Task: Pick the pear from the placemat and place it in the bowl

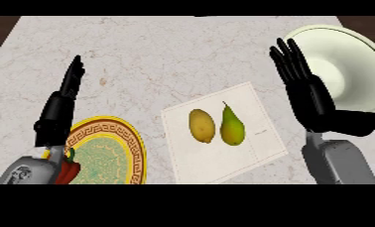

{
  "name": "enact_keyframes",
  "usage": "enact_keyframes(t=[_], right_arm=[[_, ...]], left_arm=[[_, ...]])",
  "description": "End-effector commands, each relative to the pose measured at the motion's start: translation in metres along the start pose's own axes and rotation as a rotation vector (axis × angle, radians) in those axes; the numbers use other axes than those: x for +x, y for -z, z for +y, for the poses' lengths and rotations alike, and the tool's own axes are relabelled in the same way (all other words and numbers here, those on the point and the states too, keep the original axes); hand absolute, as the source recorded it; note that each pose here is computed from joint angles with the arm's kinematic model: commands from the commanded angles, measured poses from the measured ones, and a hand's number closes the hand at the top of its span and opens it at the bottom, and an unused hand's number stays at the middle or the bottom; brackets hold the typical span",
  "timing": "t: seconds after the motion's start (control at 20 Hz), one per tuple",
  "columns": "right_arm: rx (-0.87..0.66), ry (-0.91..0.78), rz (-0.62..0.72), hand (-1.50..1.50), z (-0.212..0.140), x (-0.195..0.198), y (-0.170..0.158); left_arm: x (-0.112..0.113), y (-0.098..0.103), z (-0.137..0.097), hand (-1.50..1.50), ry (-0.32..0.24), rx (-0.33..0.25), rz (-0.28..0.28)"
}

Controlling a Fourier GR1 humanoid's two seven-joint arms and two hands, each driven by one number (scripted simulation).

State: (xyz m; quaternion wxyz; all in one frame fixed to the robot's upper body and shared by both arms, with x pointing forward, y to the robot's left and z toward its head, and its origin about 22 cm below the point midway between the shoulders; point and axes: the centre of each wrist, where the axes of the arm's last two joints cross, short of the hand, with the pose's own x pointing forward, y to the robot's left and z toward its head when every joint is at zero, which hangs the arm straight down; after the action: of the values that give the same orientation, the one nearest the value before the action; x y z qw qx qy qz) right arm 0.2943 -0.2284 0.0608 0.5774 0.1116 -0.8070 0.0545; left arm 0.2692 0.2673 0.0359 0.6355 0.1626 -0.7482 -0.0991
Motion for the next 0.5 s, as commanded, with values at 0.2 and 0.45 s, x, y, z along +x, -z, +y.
enact_keyframes(t=[0.2,0.45], right_arm=[[0.256,0.426,0.099,1.5,-0.025,-0.04,-0.002],[-0.084,0.3,0.235,-1.5,-0.101,-0.081,-0.041]], left_arm=[[0.029,0.023,0.002,0.0,-0.007,0.032,-0.04],[0.036,0.03,0.004,0.0,-0.036,-0.003,0.015]])
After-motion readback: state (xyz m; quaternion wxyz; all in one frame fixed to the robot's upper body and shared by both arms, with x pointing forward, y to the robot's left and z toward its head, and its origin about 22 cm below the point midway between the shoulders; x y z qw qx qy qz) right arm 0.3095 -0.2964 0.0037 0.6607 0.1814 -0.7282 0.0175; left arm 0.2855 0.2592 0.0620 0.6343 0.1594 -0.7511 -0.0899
